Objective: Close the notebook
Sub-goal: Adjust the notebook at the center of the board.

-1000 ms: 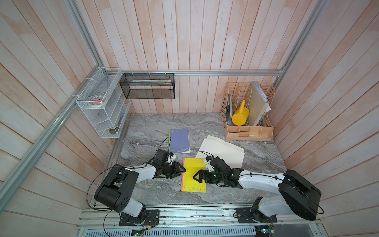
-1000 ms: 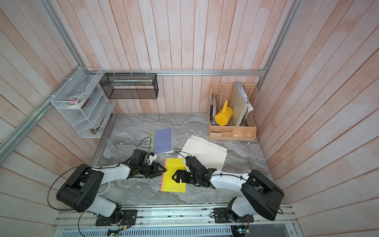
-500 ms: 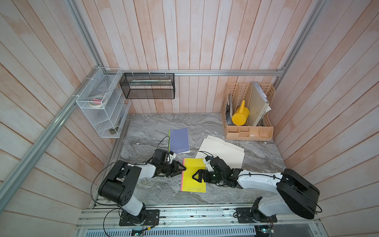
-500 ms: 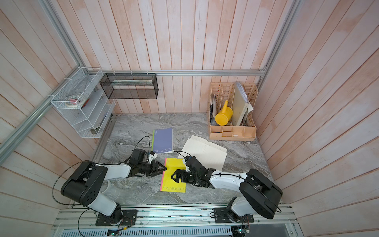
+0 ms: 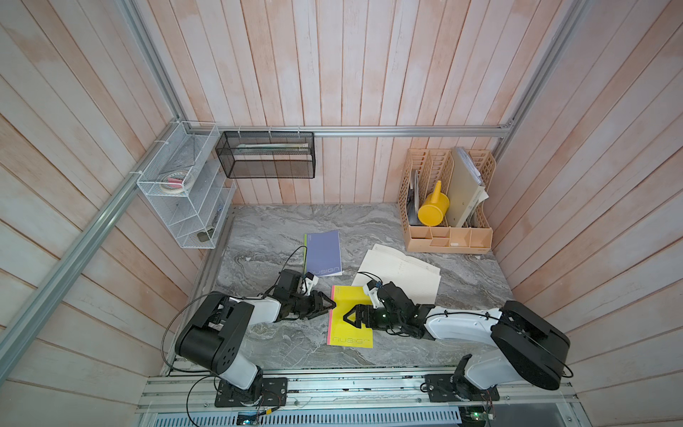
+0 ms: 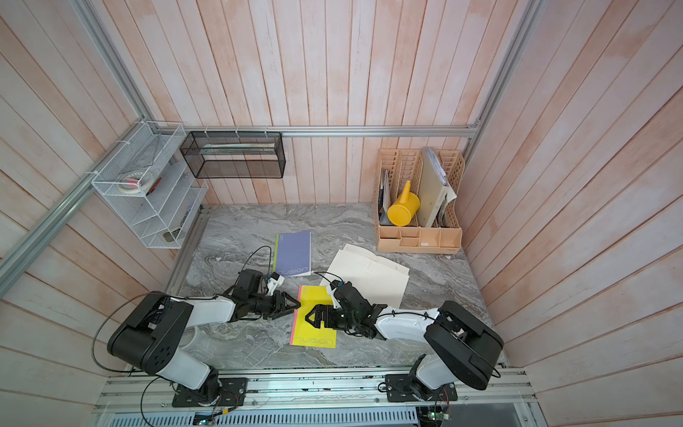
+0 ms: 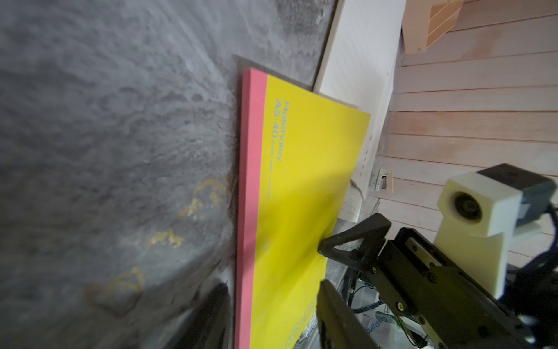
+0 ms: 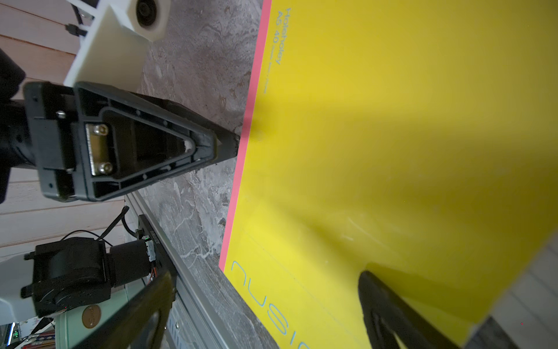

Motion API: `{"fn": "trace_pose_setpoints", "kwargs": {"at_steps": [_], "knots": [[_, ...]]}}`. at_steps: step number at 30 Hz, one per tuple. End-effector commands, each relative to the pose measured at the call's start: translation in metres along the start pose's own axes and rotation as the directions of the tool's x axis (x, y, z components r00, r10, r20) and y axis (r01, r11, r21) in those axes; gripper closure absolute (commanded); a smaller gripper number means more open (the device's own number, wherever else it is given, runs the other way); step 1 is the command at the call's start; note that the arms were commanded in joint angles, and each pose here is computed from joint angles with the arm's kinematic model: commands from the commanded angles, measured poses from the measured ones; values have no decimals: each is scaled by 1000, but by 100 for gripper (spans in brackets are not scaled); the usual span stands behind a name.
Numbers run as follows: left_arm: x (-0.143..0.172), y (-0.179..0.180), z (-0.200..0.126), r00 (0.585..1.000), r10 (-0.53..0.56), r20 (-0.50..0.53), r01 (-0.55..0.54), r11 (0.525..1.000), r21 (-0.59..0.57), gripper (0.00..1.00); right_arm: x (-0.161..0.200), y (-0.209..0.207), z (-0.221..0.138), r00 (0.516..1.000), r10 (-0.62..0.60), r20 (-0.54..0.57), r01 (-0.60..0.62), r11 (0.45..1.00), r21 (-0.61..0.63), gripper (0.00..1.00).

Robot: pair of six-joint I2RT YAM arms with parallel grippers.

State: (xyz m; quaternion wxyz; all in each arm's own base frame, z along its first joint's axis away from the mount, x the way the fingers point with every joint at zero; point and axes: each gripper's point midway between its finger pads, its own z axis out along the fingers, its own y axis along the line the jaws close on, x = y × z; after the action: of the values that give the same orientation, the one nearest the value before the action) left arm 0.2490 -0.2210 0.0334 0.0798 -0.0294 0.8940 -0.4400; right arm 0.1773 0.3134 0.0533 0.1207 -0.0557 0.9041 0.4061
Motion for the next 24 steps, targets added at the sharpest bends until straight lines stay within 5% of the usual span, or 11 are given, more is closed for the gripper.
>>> {"fn": "trace_pose_setpoints", "kwargs": {"at_steps": [1, 24], "knots": [[22, 66, -8, 996, -85, -24, 74, 946, -315, 49, 28, -41, -2, 995, 56, -85, -42, 986, 164, 2], [32, 61, 12, 983, -131, -126, 101, 971, -215, 49, 29, -48, -8, 995, 36, -98, -13, 975, 223, 2]]}}
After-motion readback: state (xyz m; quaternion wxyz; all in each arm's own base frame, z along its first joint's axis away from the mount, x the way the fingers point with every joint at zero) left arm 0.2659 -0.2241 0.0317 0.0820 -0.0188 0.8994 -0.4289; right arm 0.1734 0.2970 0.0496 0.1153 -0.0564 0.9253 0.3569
